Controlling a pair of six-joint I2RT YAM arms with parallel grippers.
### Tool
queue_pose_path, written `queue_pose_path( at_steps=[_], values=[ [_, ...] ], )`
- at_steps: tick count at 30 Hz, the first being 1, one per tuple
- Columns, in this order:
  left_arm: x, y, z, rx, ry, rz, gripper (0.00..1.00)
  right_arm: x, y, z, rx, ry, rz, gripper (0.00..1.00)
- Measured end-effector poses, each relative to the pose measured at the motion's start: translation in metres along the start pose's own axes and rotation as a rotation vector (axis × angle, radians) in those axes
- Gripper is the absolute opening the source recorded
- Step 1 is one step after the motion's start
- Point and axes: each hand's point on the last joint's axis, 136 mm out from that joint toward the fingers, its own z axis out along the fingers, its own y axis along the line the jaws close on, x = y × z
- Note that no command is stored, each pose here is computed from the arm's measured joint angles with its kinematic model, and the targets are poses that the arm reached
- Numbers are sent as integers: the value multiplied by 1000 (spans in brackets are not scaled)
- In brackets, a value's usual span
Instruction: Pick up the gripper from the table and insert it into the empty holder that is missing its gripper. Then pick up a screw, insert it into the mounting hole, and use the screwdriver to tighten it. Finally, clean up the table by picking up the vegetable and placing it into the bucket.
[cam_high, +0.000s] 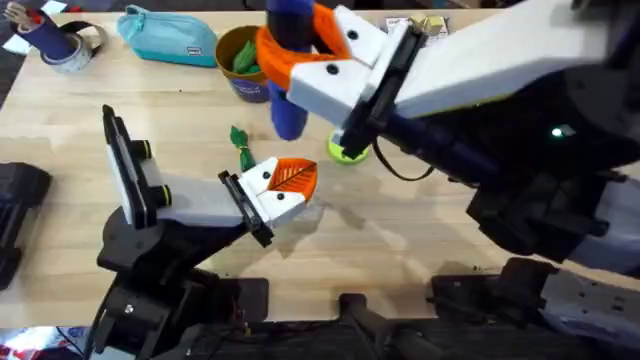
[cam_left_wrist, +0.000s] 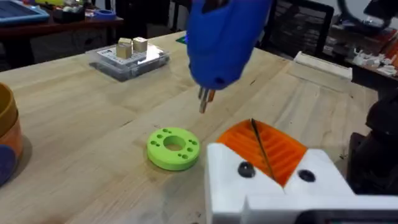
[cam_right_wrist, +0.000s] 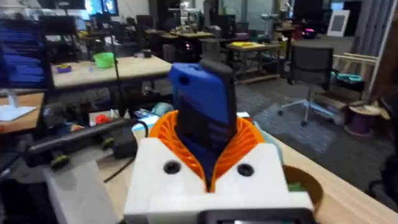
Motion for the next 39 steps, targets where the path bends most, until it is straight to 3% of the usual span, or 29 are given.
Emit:
queue_pose_path(
  at_steps=[12, 21, 39],
  values=[
    [0, 0, 0, 0, 0, 0, 10, -23, 23, 11, -65, -48, 50, 23],
    [0, 0, 0, 0, 0, 0, 10, -1, 21, 18, -61, 6, 129, 23],
    [0, 0, 0, 0, 0, 0, 10, 4, 21, 18, -57, 36, 228, 23]
  ],
)
